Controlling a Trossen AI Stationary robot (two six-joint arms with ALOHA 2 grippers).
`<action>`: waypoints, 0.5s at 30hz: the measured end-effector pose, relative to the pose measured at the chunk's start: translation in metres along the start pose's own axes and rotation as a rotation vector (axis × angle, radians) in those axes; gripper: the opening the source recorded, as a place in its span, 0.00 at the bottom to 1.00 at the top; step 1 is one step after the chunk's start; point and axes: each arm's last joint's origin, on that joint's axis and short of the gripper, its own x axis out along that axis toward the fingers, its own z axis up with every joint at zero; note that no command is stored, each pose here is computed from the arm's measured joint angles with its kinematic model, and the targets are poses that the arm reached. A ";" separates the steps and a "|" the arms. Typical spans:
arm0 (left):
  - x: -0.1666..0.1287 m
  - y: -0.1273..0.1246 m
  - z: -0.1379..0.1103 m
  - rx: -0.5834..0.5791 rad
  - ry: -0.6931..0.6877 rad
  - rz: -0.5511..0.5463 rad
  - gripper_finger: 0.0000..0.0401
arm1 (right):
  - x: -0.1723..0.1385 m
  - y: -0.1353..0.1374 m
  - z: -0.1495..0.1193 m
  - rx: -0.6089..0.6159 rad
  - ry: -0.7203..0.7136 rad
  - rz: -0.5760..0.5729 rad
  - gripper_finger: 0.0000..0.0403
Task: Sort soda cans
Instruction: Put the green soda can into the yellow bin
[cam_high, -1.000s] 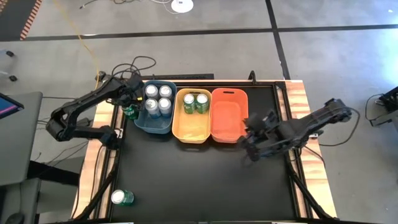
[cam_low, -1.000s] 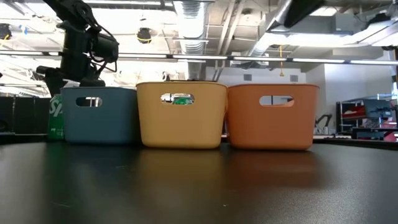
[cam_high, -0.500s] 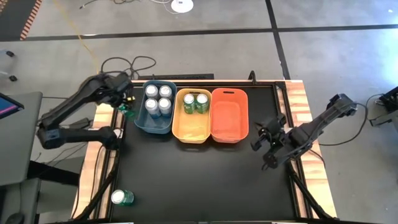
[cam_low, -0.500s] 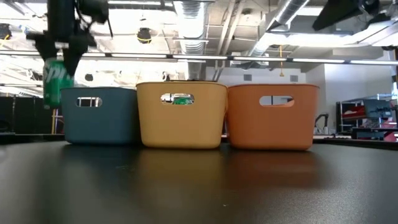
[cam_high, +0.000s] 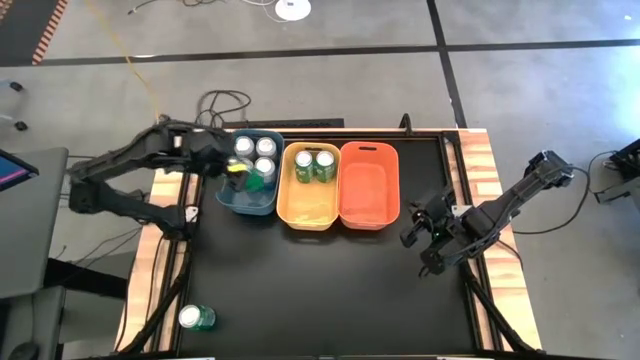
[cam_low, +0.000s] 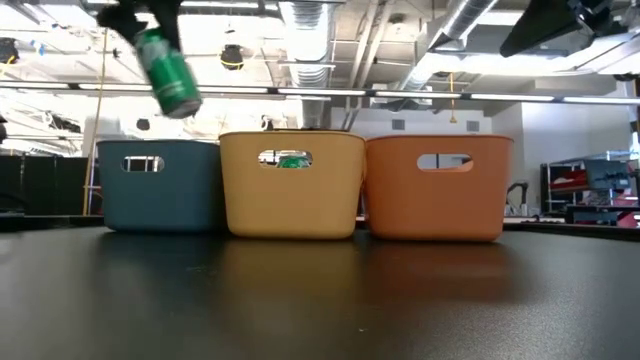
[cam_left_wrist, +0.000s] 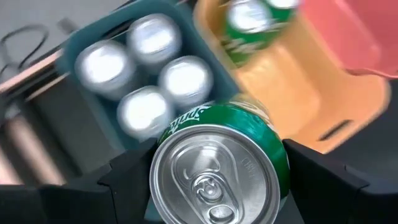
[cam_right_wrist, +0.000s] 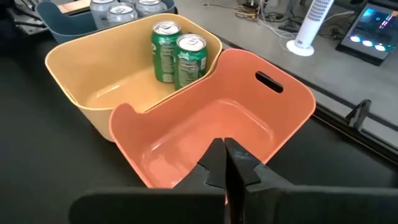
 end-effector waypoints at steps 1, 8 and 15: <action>0.002 -0.009 0.003 0.024 -0.006 -0.018 0.76 | 0.000 0.000 0.000 0.002 0.000 0.000 0.03; 0.025 -0.068 0.028 0.191 -0.004 -0.063 0.76 | 0.004 0.000 0.002 0.025 -0.001 -0.011 0.03; 0.061 -0.114 0.046 0.317 0.037 -0.024 0.75 | 0.005 -0.001 0.002 0.011 0.003 -0.024 0.03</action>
